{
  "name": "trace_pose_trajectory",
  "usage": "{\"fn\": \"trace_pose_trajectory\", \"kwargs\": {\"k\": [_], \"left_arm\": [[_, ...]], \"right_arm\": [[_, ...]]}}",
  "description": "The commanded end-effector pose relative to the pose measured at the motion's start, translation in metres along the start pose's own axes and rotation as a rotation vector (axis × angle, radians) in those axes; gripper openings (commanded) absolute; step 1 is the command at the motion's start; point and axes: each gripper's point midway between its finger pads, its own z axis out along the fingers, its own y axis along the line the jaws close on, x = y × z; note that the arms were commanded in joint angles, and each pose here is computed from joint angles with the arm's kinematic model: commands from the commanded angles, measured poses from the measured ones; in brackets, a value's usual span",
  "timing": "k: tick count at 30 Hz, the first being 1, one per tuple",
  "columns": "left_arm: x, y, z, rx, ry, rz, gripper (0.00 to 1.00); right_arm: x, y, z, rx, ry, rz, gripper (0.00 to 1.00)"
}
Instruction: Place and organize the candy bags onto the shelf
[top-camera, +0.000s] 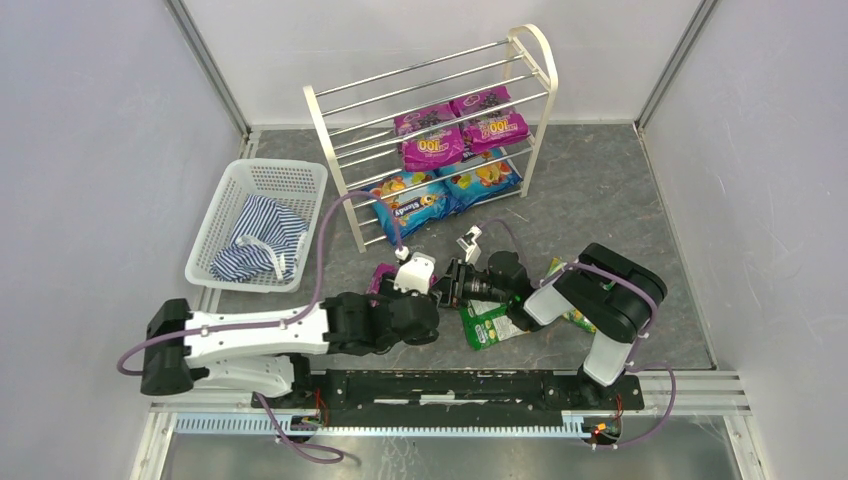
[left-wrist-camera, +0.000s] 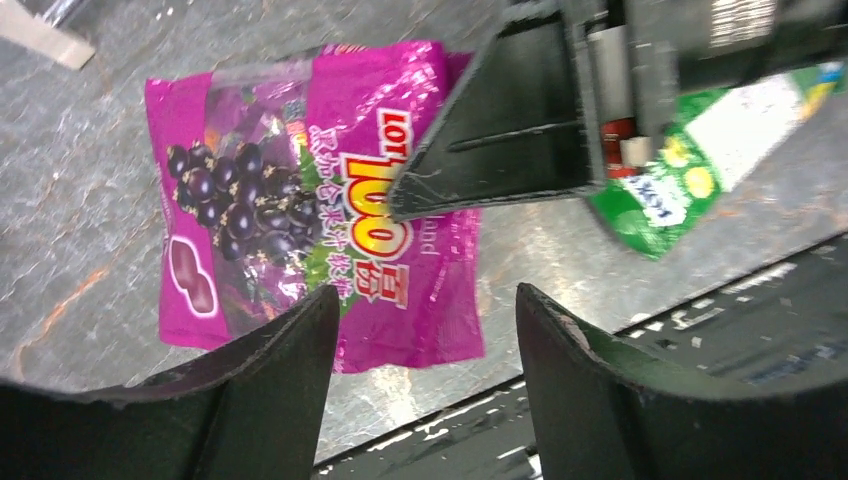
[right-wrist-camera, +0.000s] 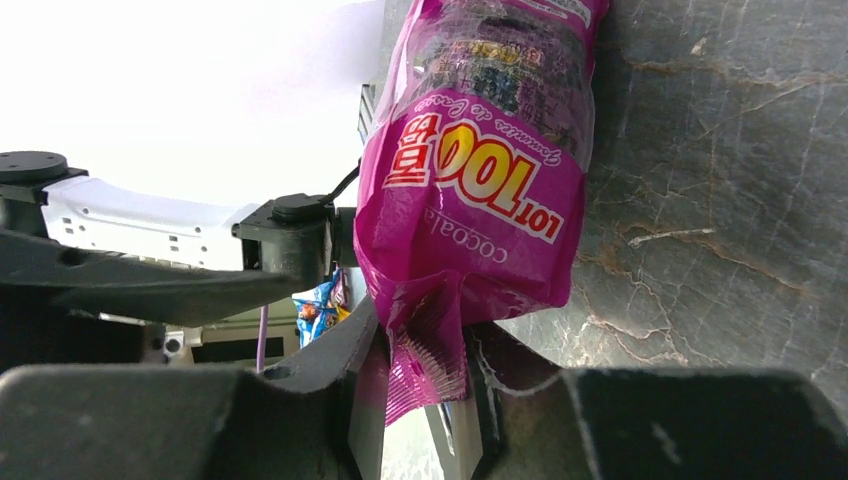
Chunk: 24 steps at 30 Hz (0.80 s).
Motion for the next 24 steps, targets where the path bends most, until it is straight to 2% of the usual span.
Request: {"fn": "trace_pose_trajectory", "kwargs": {"k": [1, 4, 8, 14, 15, 16, 17, 19, 20, 24], "left_arm": [[0.015, 0.015, 0.021, -0.107, 0.064, -0.026, 0.69], [0.025, 0.014, 0.033, -0.121, 0.118, -0.016, 0.54], [0.03, 0.014, 0.04, -0.139, 0.119, -0.023, 0.34], [0.038, 0.011, 0.041, -0.115, 0.13, -0.053, 0.15], [0.038, 0.011, 0.041, -0.114, 0.132, -0.052, 0.1], [0.037, 0.01, 0.041, -0.108, 0.133, -0.047, 0.04], [0.036, 0.008, 0.041, -0.098, 0.135, -0.039, 0.02], [0.033, 0.002, 0.04, -0.065, 0.135, -0.02, 0.02], [0.032, 0.0, 0.039, -0.049, 0.131, -0.015, 0.02], [0.025, -0.006, 0.037, 0.006, 0.095, -0.022, 0.02]], "right_arm": [[-0.005, 0.028, -0.003, -0.084, -0.03, -0.071, 0.31], [-0.006, 0.028, -0.002, -0.084, -0.031, -0.073, 0.31], [-0.006, 0.031, -0.002, -0.09, -0.03, -0.091, 0.33], [-0.009, 0.029, -0.003, -0.06, -0.043, -0.126, 0.4], [-0.008, 0.025, -0.002, -0.045, -0.033, -0.13, 0.44], [-0.008, 0.022, 0.0, -0.028, -0.025, -0.136, 0.52], [-0.005, 0.016, 0.001, -0.002, -0.007, -0.133, 0.64], [-0.003, 0.008, 0.005, 0.03, 0.024, -0.136, 0.79], [-0.003, 0.005, 0.007, 0.045, 0.039, -0.131, 0.84], [-0.002, 0.0, 0.018, 0.072, 0.076, -0.094, 0.85]]}}
